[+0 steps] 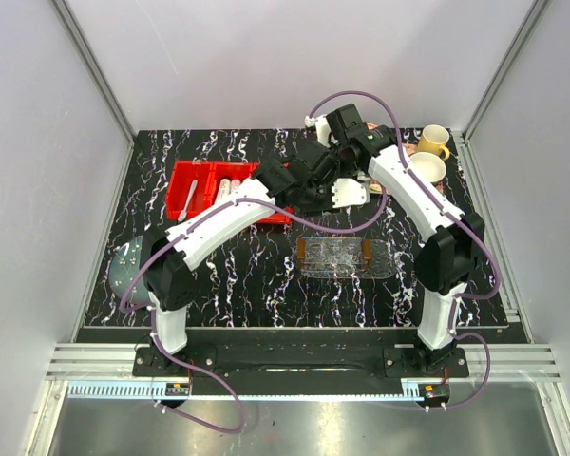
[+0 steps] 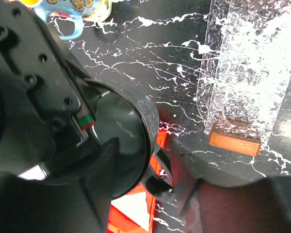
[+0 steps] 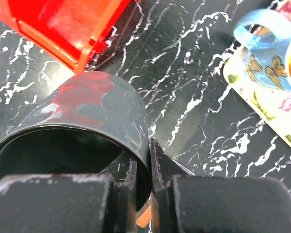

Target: Prepare toiletry sets of a toothbrush and toothpaste on the tray

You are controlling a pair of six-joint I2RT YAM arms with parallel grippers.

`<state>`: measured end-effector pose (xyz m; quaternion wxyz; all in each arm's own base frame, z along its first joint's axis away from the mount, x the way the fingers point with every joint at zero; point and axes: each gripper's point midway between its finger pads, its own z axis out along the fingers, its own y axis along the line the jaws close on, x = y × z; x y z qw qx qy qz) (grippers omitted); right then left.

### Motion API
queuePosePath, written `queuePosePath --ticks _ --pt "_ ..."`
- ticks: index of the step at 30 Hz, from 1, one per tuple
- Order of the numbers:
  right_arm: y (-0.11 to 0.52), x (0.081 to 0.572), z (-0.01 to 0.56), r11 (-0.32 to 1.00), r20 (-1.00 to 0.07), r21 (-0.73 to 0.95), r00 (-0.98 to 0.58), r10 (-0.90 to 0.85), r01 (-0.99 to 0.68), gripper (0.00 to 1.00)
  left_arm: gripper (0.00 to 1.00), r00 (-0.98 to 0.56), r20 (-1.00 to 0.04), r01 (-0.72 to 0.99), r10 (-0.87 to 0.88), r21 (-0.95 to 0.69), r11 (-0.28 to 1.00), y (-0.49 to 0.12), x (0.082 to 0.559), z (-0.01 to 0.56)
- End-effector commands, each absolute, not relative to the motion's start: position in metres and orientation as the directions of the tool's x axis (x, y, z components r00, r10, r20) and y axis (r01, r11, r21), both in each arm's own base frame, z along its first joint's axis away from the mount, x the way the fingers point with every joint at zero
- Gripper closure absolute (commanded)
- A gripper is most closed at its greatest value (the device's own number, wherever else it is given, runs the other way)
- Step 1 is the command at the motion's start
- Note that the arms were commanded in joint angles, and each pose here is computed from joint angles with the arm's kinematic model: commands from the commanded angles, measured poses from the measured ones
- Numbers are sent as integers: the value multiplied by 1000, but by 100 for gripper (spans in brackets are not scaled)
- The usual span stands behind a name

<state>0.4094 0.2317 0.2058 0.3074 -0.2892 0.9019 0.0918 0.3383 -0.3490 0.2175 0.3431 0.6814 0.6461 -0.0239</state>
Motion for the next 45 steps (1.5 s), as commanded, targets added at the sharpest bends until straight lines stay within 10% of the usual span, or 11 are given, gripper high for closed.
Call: queuePosePath --ticks 1,20,45 --pt "220 415 230 840 -642 -59 -624 -445 -539 100 44 143 -636 805 759 520 284 -358 362 285" --pt "82 416 247 863 -622 -165 -629 -467 -477 100 18 49 -868 773 495 346 531 -278 333 354" --pt "35 345 151 364 -336 -268 -267 -903 -892 100 18 -153 -876 750 457 198 631 -193 346 278"
